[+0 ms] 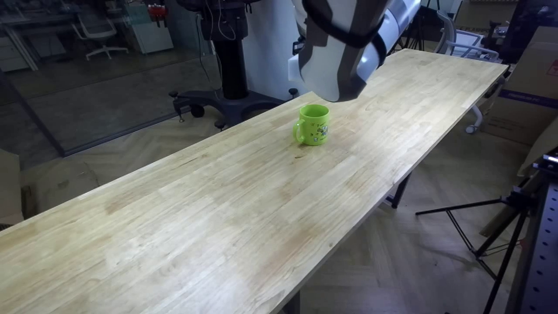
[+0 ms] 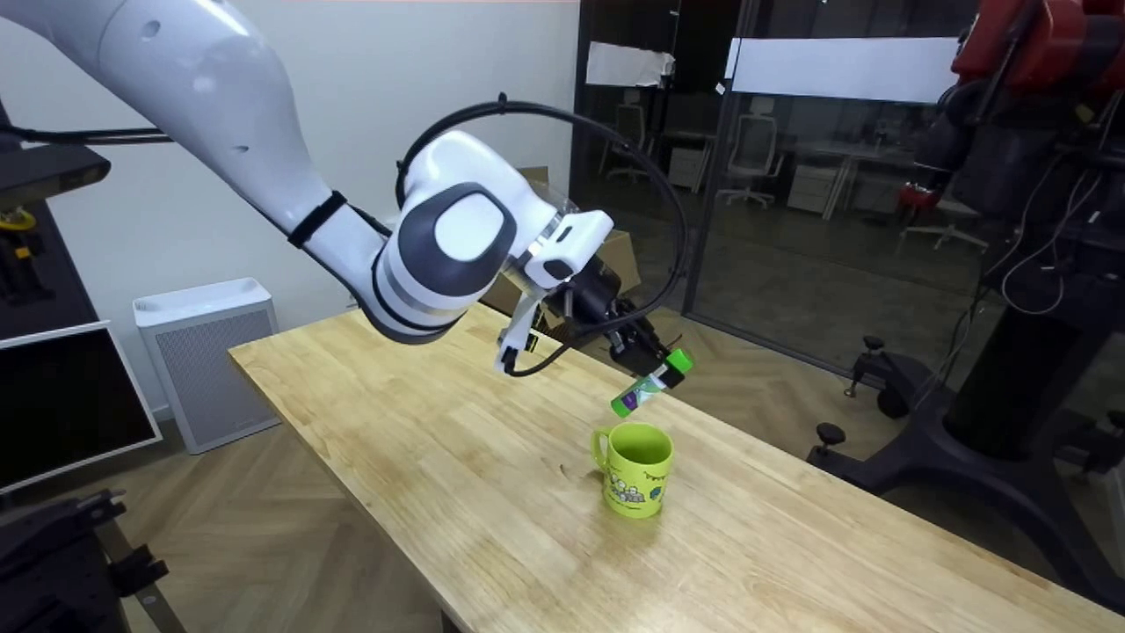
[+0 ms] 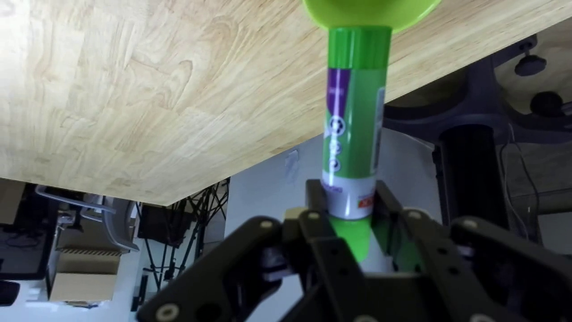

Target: Put the paper glue in the mug

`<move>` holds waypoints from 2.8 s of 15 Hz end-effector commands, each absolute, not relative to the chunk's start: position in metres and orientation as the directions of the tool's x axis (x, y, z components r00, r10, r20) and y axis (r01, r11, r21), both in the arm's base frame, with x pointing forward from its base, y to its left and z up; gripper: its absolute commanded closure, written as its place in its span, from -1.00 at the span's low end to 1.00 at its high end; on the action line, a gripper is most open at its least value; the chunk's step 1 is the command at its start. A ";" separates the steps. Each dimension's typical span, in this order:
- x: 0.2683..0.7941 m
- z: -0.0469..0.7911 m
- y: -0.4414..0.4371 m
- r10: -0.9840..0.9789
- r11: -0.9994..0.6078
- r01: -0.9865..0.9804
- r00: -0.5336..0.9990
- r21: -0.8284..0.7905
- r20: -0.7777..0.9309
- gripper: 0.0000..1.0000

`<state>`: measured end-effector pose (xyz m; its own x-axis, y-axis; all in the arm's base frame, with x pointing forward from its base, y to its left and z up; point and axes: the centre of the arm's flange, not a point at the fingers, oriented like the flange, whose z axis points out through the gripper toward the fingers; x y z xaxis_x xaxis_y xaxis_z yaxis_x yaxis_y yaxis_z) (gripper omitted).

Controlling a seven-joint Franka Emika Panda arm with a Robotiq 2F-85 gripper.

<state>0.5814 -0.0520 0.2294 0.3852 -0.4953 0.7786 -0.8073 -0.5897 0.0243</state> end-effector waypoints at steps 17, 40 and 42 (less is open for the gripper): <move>0.595 0.191 -0.110 -0.468 -0.657 -0.753 0.366 -0.040 0.805 0.85; 0.610 0.184 -0.072 -0.491 -0.689 -0.719 0.371 -0.091 0.788 0.85; 0.603 0.184 -0.071 -0.494 -0.677 -0.731 0.361 -0.089 0.791 0.85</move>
<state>0.6146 -0.0754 0.1723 0.3939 -0.4718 0.7888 -0.7064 -0.7045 -0.0686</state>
